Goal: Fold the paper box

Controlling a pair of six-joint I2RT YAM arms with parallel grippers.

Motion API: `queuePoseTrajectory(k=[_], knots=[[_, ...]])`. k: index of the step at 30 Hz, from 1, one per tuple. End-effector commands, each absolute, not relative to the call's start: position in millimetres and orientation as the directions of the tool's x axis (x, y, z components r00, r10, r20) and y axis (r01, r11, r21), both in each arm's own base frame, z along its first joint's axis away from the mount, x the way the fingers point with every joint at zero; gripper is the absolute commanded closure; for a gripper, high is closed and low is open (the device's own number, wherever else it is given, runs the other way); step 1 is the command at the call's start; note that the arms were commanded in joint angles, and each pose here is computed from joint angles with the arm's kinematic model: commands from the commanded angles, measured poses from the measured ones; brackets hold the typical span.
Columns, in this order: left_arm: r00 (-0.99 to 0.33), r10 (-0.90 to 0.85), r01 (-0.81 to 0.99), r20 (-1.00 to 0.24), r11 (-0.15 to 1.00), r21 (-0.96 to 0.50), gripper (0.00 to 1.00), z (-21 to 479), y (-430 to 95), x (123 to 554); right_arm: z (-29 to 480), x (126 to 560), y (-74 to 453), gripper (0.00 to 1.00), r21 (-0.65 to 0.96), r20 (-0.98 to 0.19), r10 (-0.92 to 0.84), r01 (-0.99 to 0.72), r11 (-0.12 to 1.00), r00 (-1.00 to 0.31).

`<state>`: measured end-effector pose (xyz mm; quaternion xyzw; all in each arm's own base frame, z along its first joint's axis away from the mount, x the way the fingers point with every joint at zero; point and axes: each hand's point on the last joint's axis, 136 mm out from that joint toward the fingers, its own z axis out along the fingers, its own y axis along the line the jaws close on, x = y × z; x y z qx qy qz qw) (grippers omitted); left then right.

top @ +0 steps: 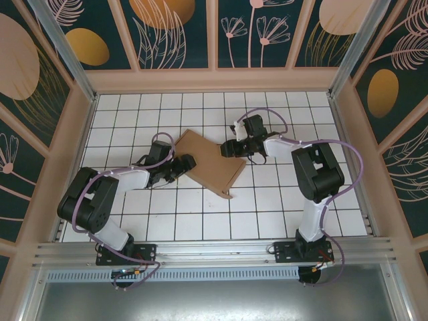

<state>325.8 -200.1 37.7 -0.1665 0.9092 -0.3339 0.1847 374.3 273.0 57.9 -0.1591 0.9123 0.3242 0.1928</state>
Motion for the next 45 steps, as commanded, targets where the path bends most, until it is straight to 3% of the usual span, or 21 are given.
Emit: queuePoseTrajectory(k=[1, 5, 12, 23, 32, 37, 45], knots=[[-0.842, -0.452, -0.197, -0.294, 0.766, -0.612, 0.22, 35.3, -178.2, 340.6, 35.7, 335.0, 269.1, 0.45, 0.533, -0.291, -0.245, -0.369, 0.761, -0.925], [-0.85, -0.44, -0.191, -0.291, 0.771, -0.607, 0.23, 34.1, -180.4, 343.5, 40.5, 360.2, 255.3, 0.37, 0.394, -0.368, -0.249, -0.393, 0.831, -0.896], [-0.853, -0.435, -0.194, -0.29, 0.778, -0.597, 0.25, 30.2, -179.5, 344.2, 62.7, 386.2, 292.4, 0.36, 0.514, -0.409, -0.286, -0.478, 0.712, -0.866], [-0.861, -0.43, -0.188, -0.27, 0.764, -0.617, 0.23, 32.5, -184.8, 343.4, 16.7, 393.5, 296.4, 0.52, 0.608, -0.293, -0.26, -0.389, 0.692, -0.92], [-0.852, -0.447, -0.197, -0.274, 0.757, -0.623, 0.18, 39.1, -184.5, 346.7, -20.2, 381.6, 280.6, 0.55, 0.619, -0.216, -0.248, -0.328, 0.713, -0.945], [-0.849, -0.462, -0.203, -0.255, 0.732, -0.651, 0.12, 42.1, -187.5, 344.5, -23.3, 379.9, 272.3, 0.63, 0.69, -0.189, -0.184, -0.263, 0.674, -0.965], [-0.851, -0.477, -0.183, -0.22, 0.661, -0.727, 0.06, 51.7, -199.9, 346.2, -31.3, 377.1, 261.5, 0.67, 0.721, -0.152, -0.148, -0.212, 0.66, -0.977]])
